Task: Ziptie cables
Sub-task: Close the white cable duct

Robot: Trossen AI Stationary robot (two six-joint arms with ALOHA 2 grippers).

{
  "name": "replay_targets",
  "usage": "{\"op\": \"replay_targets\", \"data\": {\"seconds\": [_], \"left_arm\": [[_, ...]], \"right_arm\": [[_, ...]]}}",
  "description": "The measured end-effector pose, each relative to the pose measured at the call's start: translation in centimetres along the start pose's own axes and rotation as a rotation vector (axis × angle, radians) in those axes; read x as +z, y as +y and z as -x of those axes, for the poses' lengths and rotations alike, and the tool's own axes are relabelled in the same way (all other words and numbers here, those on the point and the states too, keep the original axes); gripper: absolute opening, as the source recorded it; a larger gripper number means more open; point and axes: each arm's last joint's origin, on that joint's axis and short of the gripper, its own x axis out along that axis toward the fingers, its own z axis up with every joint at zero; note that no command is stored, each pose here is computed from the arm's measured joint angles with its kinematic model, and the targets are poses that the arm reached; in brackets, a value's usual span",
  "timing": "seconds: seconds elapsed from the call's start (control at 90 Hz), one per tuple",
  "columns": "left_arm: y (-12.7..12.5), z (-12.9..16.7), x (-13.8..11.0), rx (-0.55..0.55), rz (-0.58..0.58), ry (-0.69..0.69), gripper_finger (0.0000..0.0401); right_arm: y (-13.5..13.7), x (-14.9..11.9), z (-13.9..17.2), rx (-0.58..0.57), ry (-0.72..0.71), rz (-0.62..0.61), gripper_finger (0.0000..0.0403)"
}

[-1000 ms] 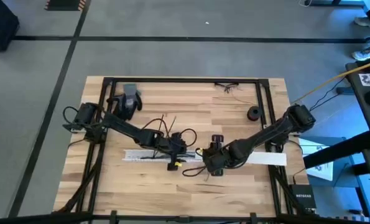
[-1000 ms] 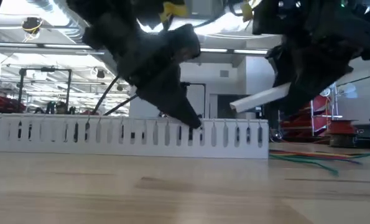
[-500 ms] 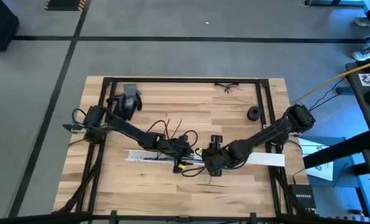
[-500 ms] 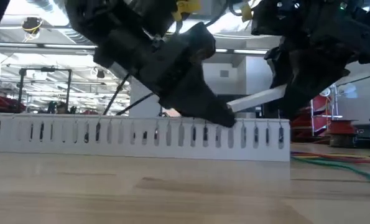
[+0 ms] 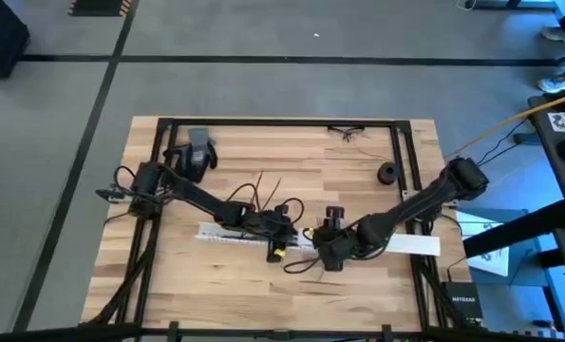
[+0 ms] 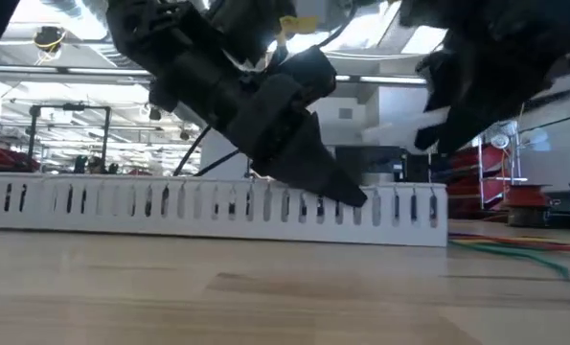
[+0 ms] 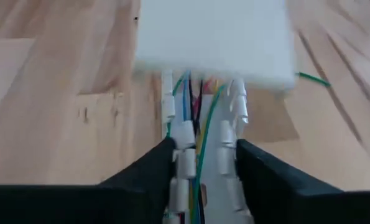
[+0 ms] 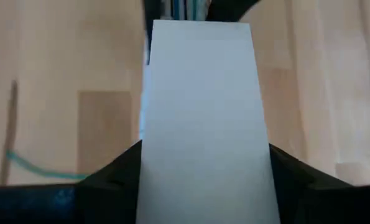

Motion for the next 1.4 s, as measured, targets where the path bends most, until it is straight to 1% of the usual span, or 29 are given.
{"op": "replay_targets", "data": {"seconds": [0.078,0.167,0.256,0.333,0.456,0.667,0.733,0.8,0.889,0.956,1.056,1.189,1.289,1.4], "left_arm": [[0.0,0.6,0.0,0.003,-0.02,0.048,0.0128],[0.1,1.3,0.1,0.005,-0.022,0.087,0.0127],[-0.1,1.8,0.2,0.003,-0.008,0.109,0.0137],[-0.3,1.8,0.2,0.0,0.011,0.108,0.0149],[-0.5,1.8,0.3,-0.006,0.017,0.086,0.0182],[-0.7,1.7,0.4,-0.058,0.025,0.063,0.0263],[-0.8,1.6,0.2,-0.061,0.029,0.073,0.028],[-0.8,1.6,0.6,-0.063,0.039,0.058,0.029],[-0.9,1.6,1.5,-0.066,0.039,0.019,0.0295],[-1.0,1.6,1.6,-0.069,0.019,0.01,0.0296],[-1.1,1.1,1.9,-0.073,0.008,-0.046,0.0296],[-1.2,-0.1,1.3,-0.075,0.0,-0.088,0.0296],[-1.2,-0.4,1.5,-0.077,-0.002,-0.138,0.0296],[-1.2,-0.9,1.0,-0.074,-0.023,-0.121,0.0296]], "right_arm": [[0.3,-0.6,0.3,0.01,-0.007,-0.014,0.0212],[0.8,-1.5,-0.3,0.019,-0.001,-0.047,0.0212],[1.3,-2.5,-1.0,0.059,-0.011,-0.089,0.0212],[1.6,-3.4,-1.6,0.072,-0.016,-0.12,0.0212],[1.9,-4.3,-1.9,0.072,-0.011,-0.154,0.0212],[1.9,-4.9,-2.2,0.05,-0.023,-0.173,0.0212],[1.9,-5.0,-2.3,0.049,-0.024,-0.177,0.0212],[1.9,-5.0,-2.3,0.047,-0.027,-0.168,0.0212],[1.9,-5.0,-2.3,0.04,-0.031,-0.159,0.0212],[1.9,-4.9,-2.3,0.038,-0.033,-0.159,0.0212],[1.9,-4.9,-2.3,0.037,-0.035,-0.156,0.0212],[1.9,-4.9,-2.3,0.031,-0.038,-0.137,0.0212],[1.9,-4.9,-2.3,0.031,-0.038,-0.135,0.0212],[1.9,-4.9,-2.3,0.033,-0.041,-0.134,0.0212]]}}
